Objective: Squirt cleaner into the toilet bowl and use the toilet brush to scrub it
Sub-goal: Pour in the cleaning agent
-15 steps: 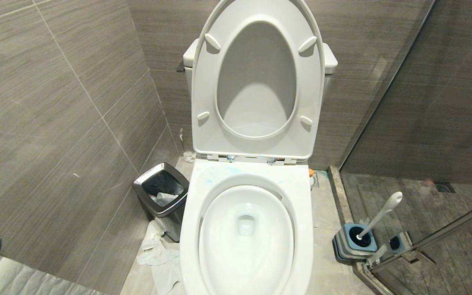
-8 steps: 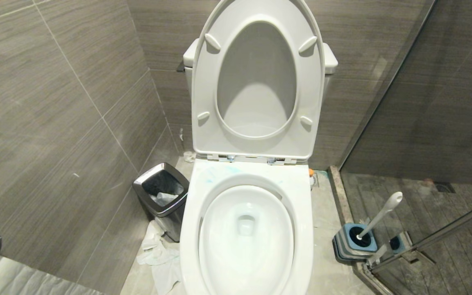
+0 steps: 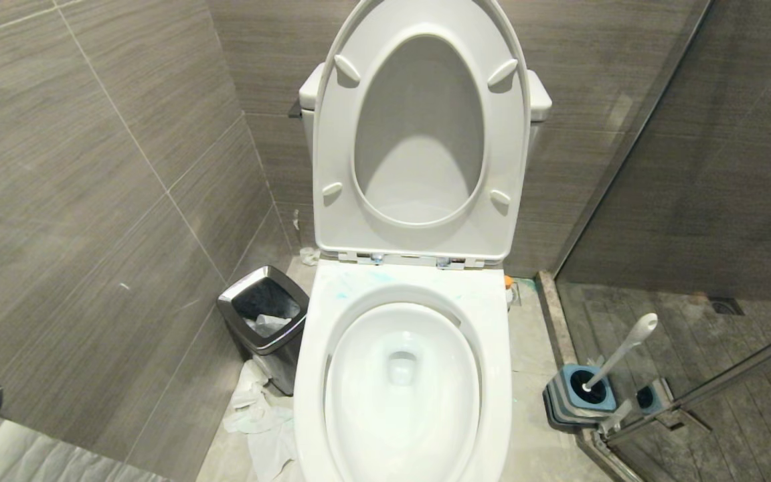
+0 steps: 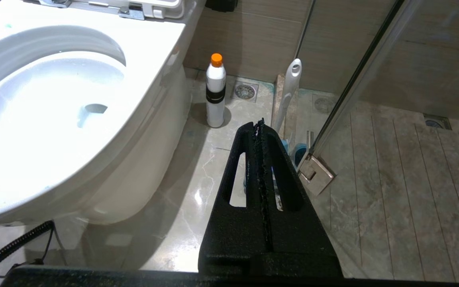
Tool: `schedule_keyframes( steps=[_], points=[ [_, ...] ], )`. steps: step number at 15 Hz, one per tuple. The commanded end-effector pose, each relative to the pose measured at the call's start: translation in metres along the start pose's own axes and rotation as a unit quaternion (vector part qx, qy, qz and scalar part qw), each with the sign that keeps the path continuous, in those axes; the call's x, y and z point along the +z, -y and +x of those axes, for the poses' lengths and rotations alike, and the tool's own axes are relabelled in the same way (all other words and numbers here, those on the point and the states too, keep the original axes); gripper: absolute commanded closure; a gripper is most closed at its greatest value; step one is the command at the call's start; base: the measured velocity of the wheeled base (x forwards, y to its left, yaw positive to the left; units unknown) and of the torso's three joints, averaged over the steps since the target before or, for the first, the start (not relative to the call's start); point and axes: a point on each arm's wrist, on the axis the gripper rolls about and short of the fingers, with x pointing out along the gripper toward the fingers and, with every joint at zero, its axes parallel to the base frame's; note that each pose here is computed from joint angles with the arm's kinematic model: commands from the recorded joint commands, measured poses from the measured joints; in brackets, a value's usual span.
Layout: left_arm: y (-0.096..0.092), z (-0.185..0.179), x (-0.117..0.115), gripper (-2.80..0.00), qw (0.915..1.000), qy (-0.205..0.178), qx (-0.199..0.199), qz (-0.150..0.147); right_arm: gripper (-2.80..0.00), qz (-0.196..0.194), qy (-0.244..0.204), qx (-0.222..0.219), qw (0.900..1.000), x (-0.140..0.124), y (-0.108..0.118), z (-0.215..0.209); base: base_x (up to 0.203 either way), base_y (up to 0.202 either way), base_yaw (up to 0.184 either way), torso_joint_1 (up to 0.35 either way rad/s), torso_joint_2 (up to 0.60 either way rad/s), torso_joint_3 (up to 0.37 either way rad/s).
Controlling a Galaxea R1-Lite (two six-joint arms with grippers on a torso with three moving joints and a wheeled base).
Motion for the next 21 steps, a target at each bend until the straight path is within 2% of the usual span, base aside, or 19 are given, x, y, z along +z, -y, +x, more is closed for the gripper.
schedule_keyframes(
  steps=[1,4,7,9,11,13,15,17,18,21],
  points=[
    [0.000,0.000,0.001,0.00,0.9999,0.012,-0.003,-0.002,0.00,0.000,-0.005,0.000,1.000,-0.003,0.000,0.001,0.000,0.000,0.000,0.000,0.00,0.000],
    [0.002,0.000,0.006,0.00,0.9989,0.034,-0.033,0.002,0.00,0.000,-0.005,0.000,1.000,-0.003,0.000,0.001,0.000,0.000,0.000,0.000,0.00,0.000],
    [0.002,0.000,0.004,0.00,0.9986,0.027,-0.046,0.000,0.00,0.000,-0.005,0.001,1.000,-0.003,0.000,0.001,0.000,0.000,0.000,0.000,0.00,0.000],
    [0.002,0.000,-0.005,0.00,0.9989,-0.015,-0.044,-0.008,0.00,-0.001,-0.005,0.000,1.000,-0.003,0.000,0.001,0.000,0.000,0.000,0.000,0.00,0.000],
    [0.002,-0.002,-0.021,0.00,0.9951,-0.094,-0.023,-0.022,0.00,0.000,-0.005,0.000,1.000,-0.003,0.000,0.001,0.000,0.000,0.000,0.000,0.00,0.000],
    [0.001,-0.006,-0.037,0.00,0.9847,-0.170,0.019,-0.032,0.00,0.000,-0.005,0.000,1.000,-0.003,0.000,0.001,0.000,0.000,0.000,0.000,0.00,0.000],
    [0.001,-0.011,-0.047,0.00,0.9719,-0.224,0.062,-0.034,0.00,0.000,-0.005,0.000,1.000,-0.003,0.000,0.001,0.000,0.000,0.000,0.000,0.00,0.000],
    [0.000,-0.016,-0.057,0.00,0.9524,-0.282,0.113,-0.025,0.00,0.000,-0.005,0.000,1.000,-0.003,0.000,0.001,0.000,0.000,0.000,0.000,0.00,0.000],
    [0.000,-0.019,-0.060,0.00,0.9440,-0.305,0.125,-0.016,0.00,0.000,-0.006,0.000,1.000,-0.003,0.000,0.001,0.000,0.000,0.000,0.000,0.00,0.000],
    [0.001,-0.021,-0.064,0.00,0.9373,-0.326,0.123,-0.011,0.00,0.000,-0.005,0.000,1.000,-0.003,0.000,0.001,0.000,0.000,0.000,0.000,0.00,0.000]
  ],
)
